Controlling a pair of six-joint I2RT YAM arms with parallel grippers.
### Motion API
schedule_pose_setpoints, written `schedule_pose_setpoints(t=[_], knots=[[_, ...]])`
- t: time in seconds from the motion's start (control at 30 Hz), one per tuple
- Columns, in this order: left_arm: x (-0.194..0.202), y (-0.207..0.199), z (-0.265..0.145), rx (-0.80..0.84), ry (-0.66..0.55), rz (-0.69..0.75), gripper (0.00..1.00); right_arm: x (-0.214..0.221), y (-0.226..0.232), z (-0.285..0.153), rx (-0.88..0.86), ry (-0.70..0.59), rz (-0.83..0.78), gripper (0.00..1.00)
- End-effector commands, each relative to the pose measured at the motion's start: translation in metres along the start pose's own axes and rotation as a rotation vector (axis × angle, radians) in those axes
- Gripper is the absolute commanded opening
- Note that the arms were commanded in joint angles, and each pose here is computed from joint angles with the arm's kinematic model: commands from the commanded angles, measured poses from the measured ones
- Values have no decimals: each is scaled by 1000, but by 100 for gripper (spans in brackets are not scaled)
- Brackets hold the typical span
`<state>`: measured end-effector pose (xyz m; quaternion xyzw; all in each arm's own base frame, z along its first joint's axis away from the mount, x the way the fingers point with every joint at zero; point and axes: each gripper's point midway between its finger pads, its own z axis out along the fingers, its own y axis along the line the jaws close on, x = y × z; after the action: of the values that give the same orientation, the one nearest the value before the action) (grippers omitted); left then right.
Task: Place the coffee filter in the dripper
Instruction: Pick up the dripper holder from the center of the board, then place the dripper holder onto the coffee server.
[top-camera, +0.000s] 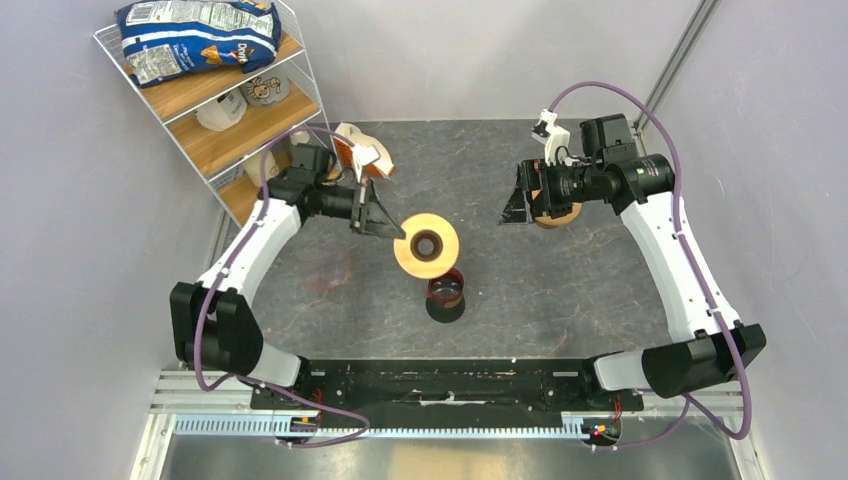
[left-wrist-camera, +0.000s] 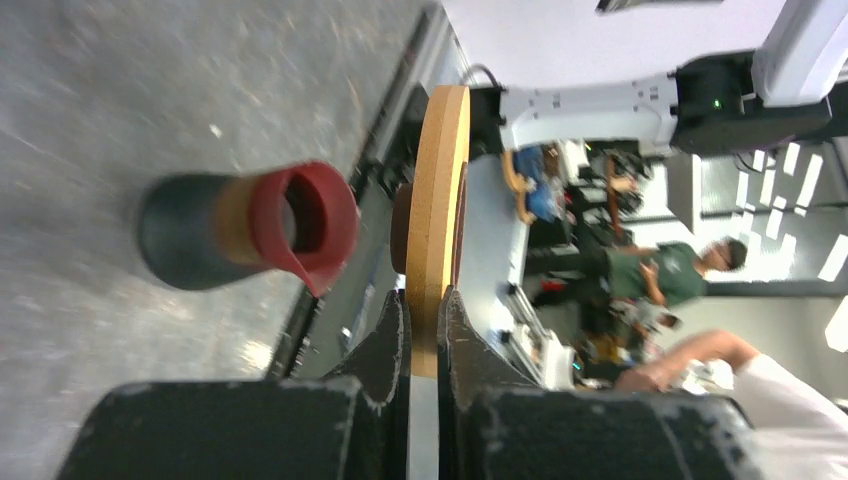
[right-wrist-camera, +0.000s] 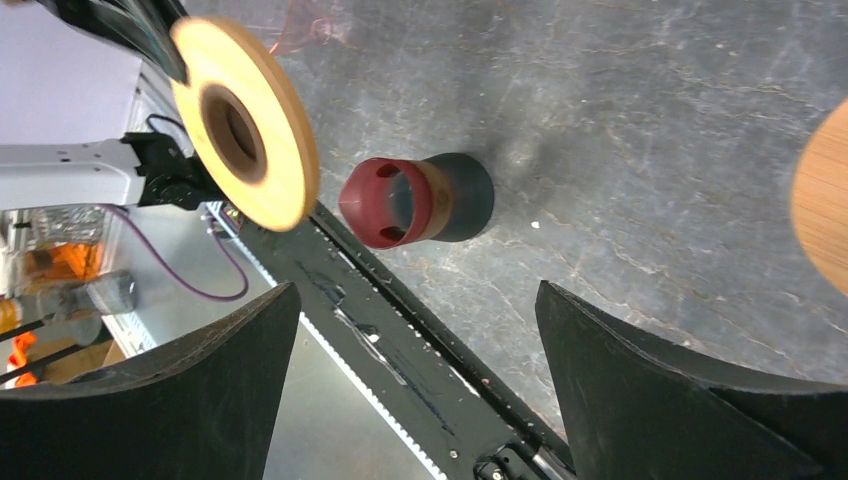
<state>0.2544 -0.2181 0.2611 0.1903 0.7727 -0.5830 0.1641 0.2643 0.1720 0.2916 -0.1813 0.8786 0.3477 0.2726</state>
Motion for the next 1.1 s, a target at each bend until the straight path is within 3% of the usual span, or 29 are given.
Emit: schedule_pose_setpoints(t=[0.0, 0.13, 0.57, 1.07], knots=[[37, -17, 19, 124, 112, -142, 2, -1, 19, -2, -93, -23, -17, 95], [50, -17, 31, 152, 146, -170, 2, 5, 19, 2, -105, -2, -1, 94], [37, 25, 58, 147, 180, -280, 2, 10, 16, 8, -85, 12, -6, 94], [55, 51, 71, 125, 229, -304, 2, 9, 13, 6, -65, 16, -24, 94]])
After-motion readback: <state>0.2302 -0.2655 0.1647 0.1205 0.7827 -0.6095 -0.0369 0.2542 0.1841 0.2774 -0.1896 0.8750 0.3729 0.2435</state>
